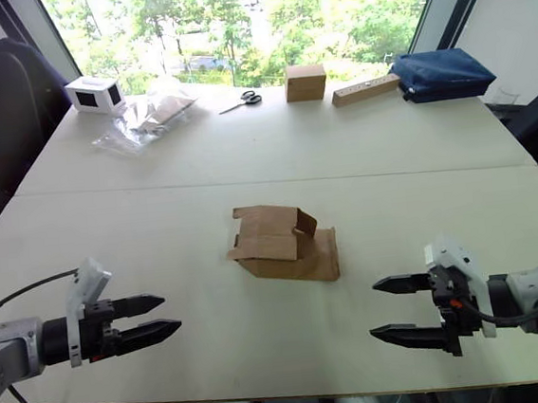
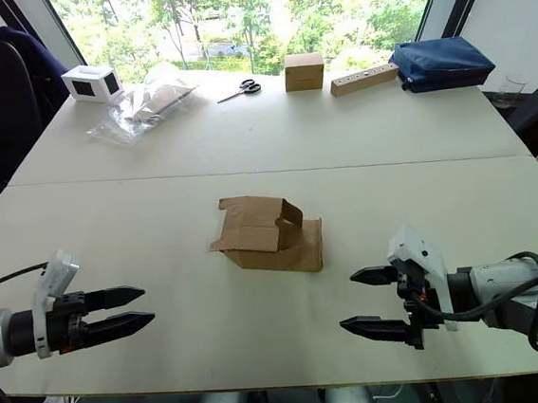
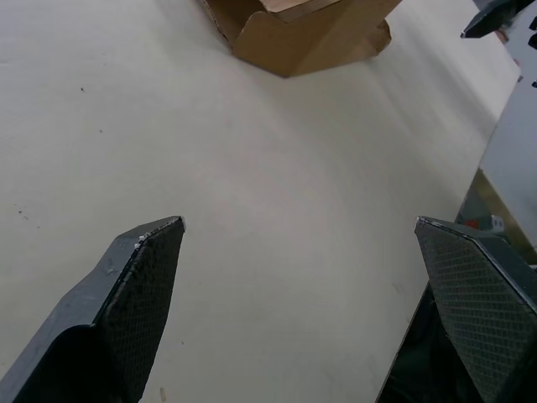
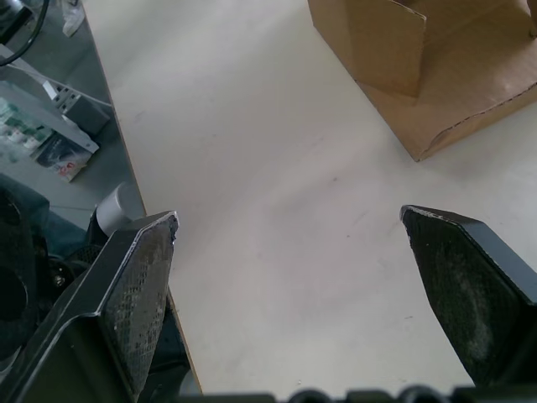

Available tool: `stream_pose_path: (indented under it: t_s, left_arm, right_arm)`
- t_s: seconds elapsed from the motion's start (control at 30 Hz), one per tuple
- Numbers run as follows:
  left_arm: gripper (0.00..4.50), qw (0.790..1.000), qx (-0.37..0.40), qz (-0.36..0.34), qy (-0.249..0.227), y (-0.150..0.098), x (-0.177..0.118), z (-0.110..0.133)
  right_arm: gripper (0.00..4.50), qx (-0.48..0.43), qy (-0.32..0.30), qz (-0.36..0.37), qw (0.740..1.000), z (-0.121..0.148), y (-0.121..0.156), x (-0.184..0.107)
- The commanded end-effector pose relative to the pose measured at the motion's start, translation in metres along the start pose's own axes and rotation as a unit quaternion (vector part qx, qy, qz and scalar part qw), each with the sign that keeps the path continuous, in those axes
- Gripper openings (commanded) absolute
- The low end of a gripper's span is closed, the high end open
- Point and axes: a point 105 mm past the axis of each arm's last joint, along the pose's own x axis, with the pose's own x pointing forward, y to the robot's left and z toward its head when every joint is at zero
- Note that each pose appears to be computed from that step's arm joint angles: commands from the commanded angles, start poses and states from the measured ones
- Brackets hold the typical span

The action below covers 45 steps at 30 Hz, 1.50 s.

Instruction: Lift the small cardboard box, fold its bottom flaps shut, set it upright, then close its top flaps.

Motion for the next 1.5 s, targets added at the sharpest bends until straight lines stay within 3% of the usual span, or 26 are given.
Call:
stream_pose_path:
  t_s: [0.03, 0.17, 0.2, 0.27, 0.47, 0.67, 0.77, 0.87, 0.97, 1.1, 1.3, 1.5]
  left_arm:
    - [4.5, 1.0, 0.016, 0.0, -0.011, 0.0, -0.001, 0.006]
    - [4.5, 1.0, 0.012, 0.007, -0.023, 0.004, -0.005, 0.011]
    - [4.5, 1.0, 0.011, 0.01, -0.021, 0.005, -0.005, 0.01]
    - [4.5, 0.999, 0.018, 0.017, -0.021, 0.008, -0.004, 0.013]
    - [4.5, 0.996, 0.008, 0.051, -0.069, 0.023, -0.01, 0.048]
    - [4.5, 0.997, -0.024, 0.059, -0.043, 0.032, -0.017, 0.067]
    - [4.5, 0.998, -0.068, -0.005, -0.013, 0.021, 0.006, 0.083]
    - [4.5, 0.992, -0.112, -0.051, -0.013, 0.019, 0.034, 0.095]
    - [4.5, 0.985, -0.146, -0.087, -0.002, 0.017, 0.065, 0.101]
    - [4.5, 0.973, -0.183, -0.14, -0.029, 0.011, 0.091, 0.118]
    - [4.5, 0.969, -0.195, -0.149, 0.001, 0.016, 0.122, 0.116]
    - [4.5, 0.969, -0.183, -0.163, 0.034, 0.019, 0.128, 0.113]
  right_arm:
    - [4.46, -0.01, -0.012, 0.008, 1.0, 0.007, 0.002, -0.001]
    - [4.46, -0.015, -0.034, -0.013, 0.999, 0.018, -0.006, 0.0]
    - [4.46, -0.03, -0.021, -0.053, 0.998, 0.017, -0.016, 0.001]
    - [4.46, -0.029, -0.011, -0.057, 0.998, 0.016, -0.017, 0.003]
    - [4.46, -0.068, -0.056, -0.069, 0.994, 0.039, -0.019, 0.004]
    - [4.46, -0.118, -0.054, -0.092, 0.987, 0.056, -0.021, -0.009]
    - [4.46, -0.144, -0.061, -0.073, 0.985, 0.072, -0.011, -0.006]
    - [4.46, -0.172, -0.05, -0.066, 0.982, 0.076, -0.003, 0.002]
    - [4.46, -0.19, -0.029, -0.068, 0.979, 0.069, 0.002, 0.008]
    - [4.46, -0.213, 0.003, -0.091, 0.973, 0.054, 0.002, 0.014]
    - [4.46, -0.209, -0.014, -0.113, 0.971, 0.048, 0.003, 0.024]
    - [4.46, -0.202, -0.019, -0.132, 0.97, 0.05, 0.004, 0.02]
